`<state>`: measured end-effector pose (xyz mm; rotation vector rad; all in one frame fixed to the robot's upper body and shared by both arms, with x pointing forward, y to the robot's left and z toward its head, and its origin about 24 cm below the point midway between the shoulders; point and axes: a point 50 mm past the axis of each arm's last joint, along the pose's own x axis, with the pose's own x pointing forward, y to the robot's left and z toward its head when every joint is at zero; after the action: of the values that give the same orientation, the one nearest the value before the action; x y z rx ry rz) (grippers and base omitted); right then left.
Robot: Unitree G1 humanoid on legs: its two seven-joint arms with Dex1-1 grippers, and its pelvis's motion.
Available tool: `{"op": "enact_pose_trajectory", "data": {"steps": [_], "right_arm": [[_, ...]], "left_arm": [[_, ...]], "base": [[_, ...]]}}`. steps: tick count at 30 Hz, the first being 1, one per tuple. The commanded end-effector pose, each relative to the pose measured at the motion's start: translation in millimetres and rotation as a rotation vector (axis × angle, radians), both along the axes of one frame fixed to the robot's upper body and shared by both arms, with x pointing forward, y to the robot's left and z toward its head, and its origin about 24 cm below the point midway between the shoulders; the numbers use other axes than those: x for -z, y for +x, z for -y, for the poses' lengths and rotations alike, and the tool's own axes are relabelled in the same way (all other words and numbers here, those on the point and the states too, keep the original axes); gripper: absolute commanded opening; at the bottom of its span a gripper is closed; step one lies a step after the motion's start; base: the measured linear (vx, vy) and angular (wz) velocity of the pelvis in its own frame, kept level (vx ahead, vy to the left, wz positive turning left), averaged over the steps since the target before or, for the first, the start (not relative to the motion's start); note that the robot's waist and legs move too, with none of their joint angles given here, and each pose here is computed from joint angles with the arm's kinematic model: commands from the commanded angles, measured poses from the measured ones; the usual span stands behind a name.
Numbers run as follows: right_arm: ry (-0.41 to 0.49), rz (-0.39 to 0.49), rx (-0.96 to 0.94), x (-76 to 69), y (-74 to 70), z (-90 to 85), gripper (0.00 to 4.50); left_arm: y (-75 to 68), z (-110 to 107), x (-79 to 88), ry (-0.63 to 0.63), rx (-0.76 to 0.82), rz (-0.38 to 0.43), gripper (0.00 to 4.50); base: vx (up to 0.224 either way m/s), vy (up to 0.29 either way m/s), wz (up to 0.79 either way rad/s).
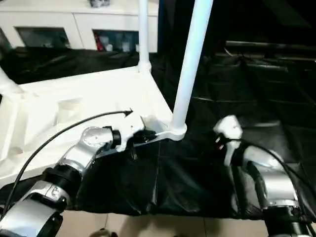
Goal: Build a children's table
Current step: Rotate table base
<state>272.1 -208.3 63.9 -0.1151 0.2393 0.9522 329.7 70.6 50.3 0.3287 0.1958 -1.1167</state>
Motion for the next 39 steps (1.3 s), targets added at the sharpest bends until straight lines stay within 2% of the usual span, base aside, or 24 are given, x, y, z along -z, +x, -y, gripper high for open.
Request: {"op": "enact_pose_trajectory", "data": {"steps": [1,5,6,8,9,12,15,17,18,19,24,26,27,28,31,33,36,37,38,39], "right_arm": [[0.012,0.012,-0.039,-1.9,-1.1,-13.3,3.83],[0.039,0.011,-0.044,-0.4,3.1,-32.8,3.83],[0.055,0.003,-0.043,0.5,4.5,-38.5,3.83],[0.077,-0.003,-0.044,1.4,6.9,-47.3,3.83],[0.085,-0.003,-0.045,1.7,8.0,-51.2,3.83],[0.127,-0.013,-0.073,4.0,14.2,-73.8,3.83],[0.142,-0.006,-0.047,5.3,23.3,-89.9,3.83],[0.128,0.013,0.015,6.9,35.7,-102.1,3.83],[0.128,0.013,0.015,6.9,35.7,-102.1,3.83],[0.120,0.021,0.089,8.0,48.9,-115.1,3.83],[0.133,0.018,0.139,5.7,65.1,-143.4,3.83],[0.139,0.013,0.168,5.0,69.5,-148.3,3.83],[0.146,-0.017,0.311,3.9,82.3,-152.9,3.83],[0.145,-0.021,0.348,3.6,85.0,-152.9,3.83],[0.144,-0.046,0.518,4.5,96.3,-147.2,3.83],[0.141,-0.048,0.559,4.9,98.9,-143.3,3.83],[0.108,-0.043,0.669,6.4,105.5,-124.2,3.83],[0.108,-0.043,0.669,6.4,105.5,-124.2,3.83],[0.098,-0.041,0.708,6.5,108.0,-115.6,3.83],[0.097,-0.042,0.721,6.3,108.9,-112.1,3.83]], "left_arm": [[1.6,-5.2,-11.5,-0.057,-0.022,0.004,0.88],[-1.2,-26.7,-24.2,-0.106,-0.062,-0.017,1.18],[-4.7,-35.8,-25.4,-0.101,-0.061,-0.036,1.41],[-13.3,-50.4,-26.2,-0.091,-0.046,-0.083,1.46],[-17.7,-56.4,-26.6,-0.087,-0.037,-0.107,1.63],[-46.4,-87.9,-27.1,-0.040,0.000,-0.234,1.86],[-67.4,-101.1,-31.4,-0.041,0.009,-0.314,1.99],[-78.4,-105.4,-32.3,-0.026,0.004,-0.329,2.26],[-78.4,-105.4,-32.3,-0.026,0.004,-0.329,2.29],[-84.9,-108.9,-29.2,0.009,-0.029,-0.326,2.34],[-88.8,-115.3,-17.4,0.091,-0.132,-0.313,2.78],[-90.2,-116.2,-16.1,0.112,-0.154,-0.318,2.85],[-92.1,-118.0,-12.4,0.154,-0.192,-0.320,2.85],[-92.0,-118.4,-11.8,0.162,-0.202,-0.315,3.08],[-89.7,-121.8,-11.0,0.187,-0.269,-0.281,3.18],[-88.7,-123.3,-10.5,0.195,-0.289,-0.271,3.36],[-85.7,-127.3,-8.8,0.219,-0.337,-0.240,3.58],[-85.7,-127.3,-8.8,0.219,-0.337,-0.240,3.63],[-85.0,-127.3,-8.3,0.227,-0.344,-0.234,3.92],[-84.7,-127.3,-8.1,0.231,-0.345,-0.231,3.92]], "base": [[0.000,0.000,0.00],[0.000,0.000,0.00],[0.000,0.000,0.00],[0.000,0.000,0.00],[0.000,0.000,0.00],[0.000,0.000,0.00],[0.000,0.000,0.00],[0.000,0.000,0.00],[0.000,0.000,0.00],[0.000,0.000,0.00],[0.000,0.000,0.00],[0.000,0.000,0.00],[0.000,0.000,0.00],[0.000,0.000,0.00],[0.000,0.000,0.00],[0.000,0.000,0.00],[0.000,0.000,0.00],[0.000,0.000,0.00],[0.000,0.000,0.00],[0.000,0.000,0.00]]}}
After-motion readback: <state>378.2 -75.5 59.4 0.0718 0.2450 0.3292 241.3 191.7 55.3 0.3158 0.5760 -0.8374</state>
